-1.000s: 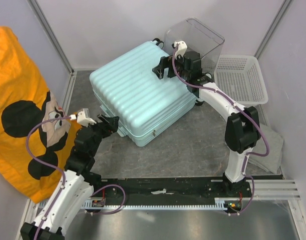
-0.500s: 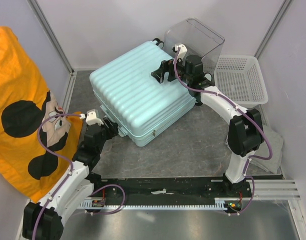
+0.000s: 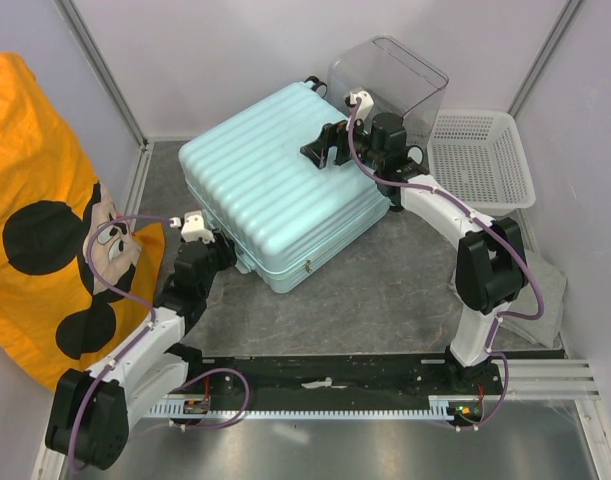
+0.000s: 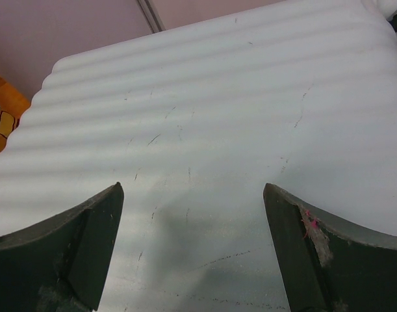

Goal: Open, take out, and arrange the luggage
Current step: Adjust the luggage at the center of the board.

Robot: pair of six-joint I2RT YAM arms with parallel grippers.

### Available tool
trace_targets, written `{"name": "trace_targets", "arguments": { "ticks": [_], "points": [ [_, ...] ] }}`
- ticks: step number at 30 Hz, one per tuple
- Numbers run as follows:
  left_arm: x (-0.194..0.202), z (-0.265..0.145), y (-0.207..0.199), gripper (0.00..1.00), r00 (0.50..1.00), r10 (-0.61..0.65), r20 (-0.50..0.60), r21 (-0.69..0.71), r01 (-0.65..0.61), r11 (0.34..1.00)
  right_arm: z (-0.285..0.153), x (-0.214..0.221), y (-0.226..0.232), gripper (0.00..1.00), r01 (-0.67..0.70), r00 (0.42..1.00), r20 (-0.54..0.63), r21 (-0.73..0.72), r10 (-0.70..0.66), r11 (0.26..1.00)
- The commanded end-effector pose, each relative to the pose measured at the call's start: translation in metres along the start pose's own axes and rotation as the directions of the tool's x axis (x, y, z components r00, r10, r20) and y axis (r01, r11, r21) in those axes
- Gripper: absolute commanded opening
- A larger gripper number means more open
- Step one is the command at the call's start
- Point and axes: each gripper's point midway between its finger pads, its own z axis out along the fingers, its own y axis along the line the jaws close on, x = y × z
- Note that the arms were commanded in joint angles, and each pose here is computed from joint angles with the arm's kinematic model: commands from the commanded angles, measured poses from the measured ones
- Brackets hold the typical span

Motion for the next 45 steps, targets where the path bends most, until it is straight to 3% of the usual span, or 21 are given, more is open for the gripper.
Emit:
{"name": "trace_targets", "arguments": {
  "ticks": [1, 10, 15, 22, 32, 39, 45],
  "points": [
    [-0.031, 0.005, -0.004, 0.57, 0.993, 0.022, 0.113, 0.001, -0.023, 1.000, -0.010, 0.029, 0.004, 0.96, -0.056, 0.995, -0.086, -0.009, 0.055, 0.998],
    [-0.034, 0.014, -0.016, 0.49, 0.988, 0.076, 0.132, 0.059, -0.084, 0.995, -0.020, 0.044, 0.006, 0.96, -0.065, 0.991, -0.115, -0.004, 0.064, 0.998],
    [-0.036, 0.016, -0.015, 0.36, 0.986, 0.084, 0.145, 0.051, -0.093, 0.994, -0.023, 0.050, 0.006, 0.96, -0.066, 0.990, -0.128, -0.003, 0.065, 0.998],
    [-0.042, 0.020, -0.008, 0.02, 0.984, 0.082, 0.161, -0.001, -0.083, 0.997, -0.032, 0.050, 0.010, 0.96, -0.068, 0.989, -0.129, -0.001, 0.067, 0.998],
    [-0.061, 0.033, 0.022, 0.01, 0.983, 0.011, 0.183, -0.107, 0.009, 0.994, -0.047, 0.054, 0.025, 0.97, 0.036, 0.989, -0.146, 0.033, -0.031, 0.999],
    [-0.080, 0.046, 0.038, 0.02, 0.979, -0.034, 0.201, -0.121, 0.059, 0.991, -0.063, 0.052, 0.048, 0.97, 0.128, 0.983, -0.140, 0.058, -0.119, 0.990],
    [-0.089, 0.056, 0.047, 0.01, 0.977, -0.056, 0.207, -0.108, 0.080, 0.991, -0.097, 0.038, 0.060, 0.98, 0.129, 0.988, -0.101, 0.125, -0.117, 0.984]
  ]
}}
